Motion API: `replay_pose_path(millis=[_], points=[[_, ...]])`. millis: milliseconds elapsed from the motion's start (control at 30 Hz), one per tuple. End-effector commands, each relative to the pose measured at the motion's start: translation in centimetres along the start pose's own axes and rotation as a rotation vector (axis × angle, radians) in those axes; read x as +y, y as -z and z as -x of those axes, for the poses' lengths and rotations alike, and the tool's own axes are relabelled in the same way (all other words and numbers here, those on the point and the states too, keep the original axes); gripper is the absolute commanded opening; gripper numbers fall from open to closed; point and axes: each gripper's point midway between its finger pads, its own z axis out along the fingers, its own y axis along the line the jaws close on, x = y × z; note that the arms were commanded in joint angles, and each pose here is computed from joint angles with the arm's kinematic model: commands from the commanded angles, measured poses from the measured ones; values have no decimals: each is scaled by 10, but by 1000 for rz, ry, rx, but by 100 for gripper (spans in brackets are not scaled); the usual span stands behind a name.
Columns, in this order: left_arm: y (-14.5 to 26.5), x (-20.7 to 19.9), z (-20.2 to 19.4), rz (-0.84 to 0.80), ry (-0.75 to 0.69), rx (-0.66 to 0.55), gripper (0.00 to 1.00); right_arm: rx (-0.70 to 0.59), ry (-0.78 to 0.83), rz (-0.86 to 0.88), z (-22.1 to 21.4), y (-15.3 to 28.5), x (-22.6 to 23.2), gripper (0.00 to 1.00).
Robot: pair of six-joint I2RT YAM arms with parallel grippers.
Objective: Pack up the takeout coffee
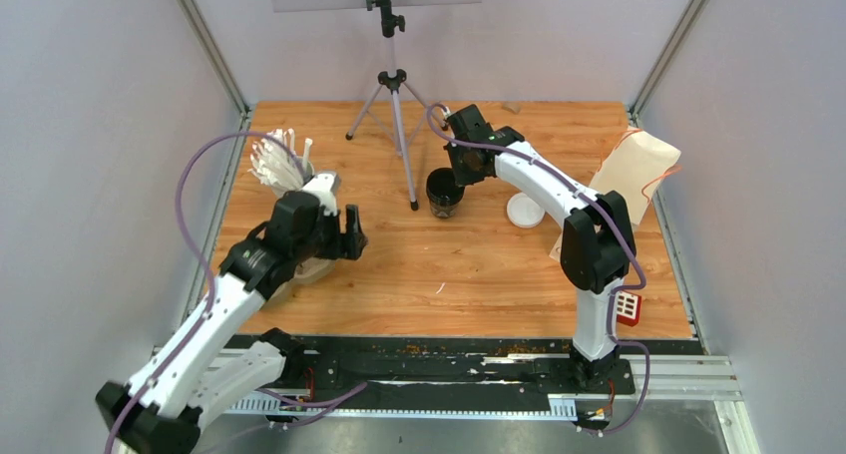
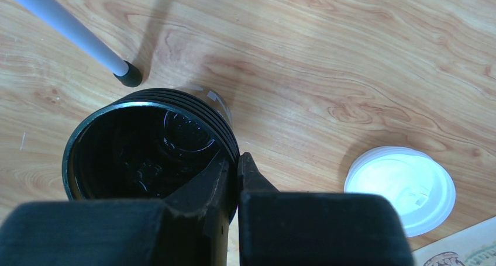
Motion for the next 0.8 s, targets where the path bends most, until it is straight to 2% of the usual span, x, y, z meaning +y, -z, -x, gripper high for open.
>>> replay_pose_path(millis=[0,133,333,400,533,767], points=[[-25,-42,69,-107,49,-82,80,-60,-8,45,16,14,9,4],[-59,-59,101,-116,91,-78,75,-66,-3,60,16,16,12,12],[-104,-93,128,-157,103,-79,73,-76,12,66,16,19,11,14],[-116,-104,131,-167,97,-80,72,-75,14,72,15,19,12,18],[-138,-121,130,-179,95,-68,70,-77,16,80,12,19,13,18],[-174,-118,122,-111,118,-67,65,-91,29,82,9,28,10,18]])
